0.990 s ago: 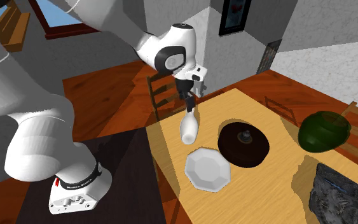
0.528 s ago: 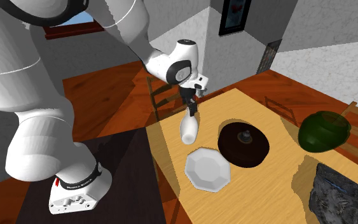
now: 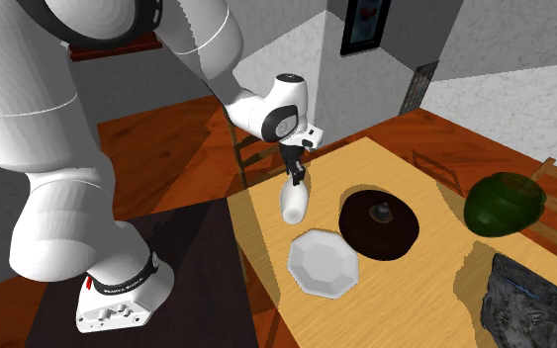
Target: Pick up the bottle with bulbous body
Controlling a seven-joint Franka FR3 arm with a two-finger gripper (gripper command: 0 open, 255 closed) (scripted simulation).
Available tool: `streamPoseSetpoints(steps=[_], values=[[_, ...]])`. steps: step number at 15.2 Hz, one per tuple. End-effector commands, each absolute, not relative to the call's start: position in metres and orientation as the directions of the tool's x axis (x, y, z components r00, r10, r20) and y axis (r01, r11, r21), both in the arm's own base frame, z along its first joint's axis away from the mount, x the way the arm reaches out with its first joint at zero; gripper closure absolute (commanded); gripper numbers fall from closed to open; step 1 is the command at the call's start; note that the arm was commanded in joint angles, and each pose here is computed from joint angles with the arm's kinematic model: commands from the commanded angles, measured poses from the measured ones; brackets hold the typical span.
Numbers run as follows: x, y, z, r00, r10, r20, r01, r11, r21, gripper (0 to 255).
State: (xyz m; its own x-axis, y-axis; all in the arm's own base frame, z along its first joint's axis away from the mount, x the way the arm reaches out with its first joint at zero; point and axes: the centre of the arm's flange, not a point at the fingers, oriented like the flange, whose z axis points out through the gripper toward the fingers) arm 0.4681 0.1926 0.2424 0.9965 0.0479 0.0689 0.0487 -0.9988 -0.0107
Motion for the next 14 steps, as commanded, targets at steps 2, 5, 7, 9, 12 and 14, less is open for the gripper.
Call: streamPoseSetpoints(steps=[2, 5, 7, 9, 12, 14], values=[[0.468, 0.193, 0.242, 0.996, 0.048, 0.069, 0.049, -0.999, -0.011, 255], [0.468, 0.193, 0.242, 0.996, 0.048, 0.069, 0.049, -0.999, -0.011, 255], [0.468, 0.193, 0.242, 0.996, 0.048, 0.069, 0.049, -0.999, -0.011, 255], [0.468, 0.192, 0.247, 0.996, 0.048, 0.069, 0.049, -0.999, -0.011, 255], [0.468, 0.192, 0.263, 0.996, 0.048, 0.069, 0.049, -0.999, -0.011, 255], [0.468, 0.192, 0.273, 0.996, 0.048, 0.069, 0.049, -0.999, -0.011, 255]])
